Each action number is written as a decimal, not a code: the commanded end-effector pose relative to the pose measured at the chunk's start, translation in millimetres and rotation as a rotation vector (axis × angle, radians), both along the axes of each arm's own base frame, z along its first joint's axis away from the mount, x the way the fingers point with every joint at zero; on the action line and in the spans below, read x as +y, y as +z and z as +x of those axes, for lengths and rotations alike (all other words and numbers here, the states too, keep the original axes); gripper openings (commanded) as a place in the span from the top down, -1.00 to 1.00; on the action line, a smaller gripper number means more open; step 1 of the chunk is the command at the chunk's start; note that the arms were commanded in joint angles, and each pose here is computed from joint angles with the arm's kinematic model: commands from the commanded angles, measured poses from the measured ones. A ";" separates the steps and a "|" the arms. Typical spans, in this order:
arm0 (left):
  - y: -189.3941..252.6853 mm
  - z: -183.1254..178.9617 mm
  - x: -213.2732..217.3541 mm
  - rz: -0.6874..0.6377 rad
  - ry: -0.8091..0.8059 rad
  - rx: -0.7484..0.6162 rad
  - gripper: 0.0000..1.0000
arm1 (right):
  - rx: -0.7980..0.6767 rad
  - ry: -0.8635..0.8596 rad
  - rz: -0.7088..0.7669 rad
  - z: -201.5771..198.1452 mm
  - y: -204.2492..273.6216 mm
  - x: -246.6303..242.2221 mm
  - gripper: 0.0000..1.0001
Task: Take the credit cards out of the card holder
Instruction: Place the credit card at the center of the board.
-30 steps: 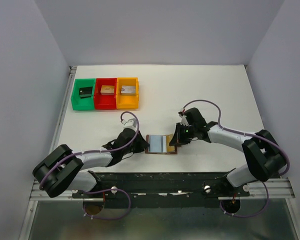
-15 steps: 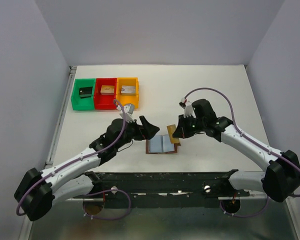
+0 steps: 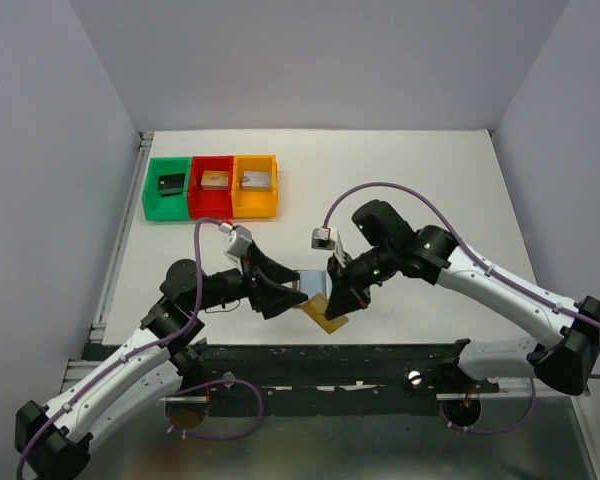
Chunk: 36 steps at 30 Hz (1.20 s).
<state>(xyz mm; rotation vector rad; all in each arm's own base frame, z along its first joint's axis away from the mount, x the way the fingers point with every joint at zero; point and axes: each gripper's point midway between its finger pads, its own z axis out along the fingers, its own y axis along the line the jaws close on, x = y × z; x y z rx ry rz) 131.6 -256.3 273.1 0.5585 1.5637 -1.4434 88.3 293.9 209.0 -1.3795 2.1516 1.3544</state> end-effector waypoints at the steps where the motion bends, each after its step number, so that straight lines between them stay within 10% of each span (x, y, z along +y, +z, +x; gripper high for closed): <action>1: -13.5 -42.7 -6.9 0.010 -0.274 -0.003 -0.50 | 0.001 0.120 -0.029 -21.9 15.7 1.7 1.00; 13: -14.4 -57.4 -5.3 -0.002 -0.353 0.014 0.34 | -0.027 0.138 -0.030 -23.4 23.8 9.5 1.00; 26: -21.7 -61.6 -10.9 0.006 -0.394 0.070 0.38 | -0.039 0.127 -0.022 -19.5 25.2 14.0 0.99; 31: -21.6 -63.4 -12.3 0.002 -0.402 0.077 0.95 | -0.044 0.125 -0.019 -19.0 25.1 15.0 0.99; 36: -26.3 -51.7 -10.8 0.011 -0.306 0.081 1.00 | -0.128 0.011 -0.034 0.7 24.7 15.8 0.21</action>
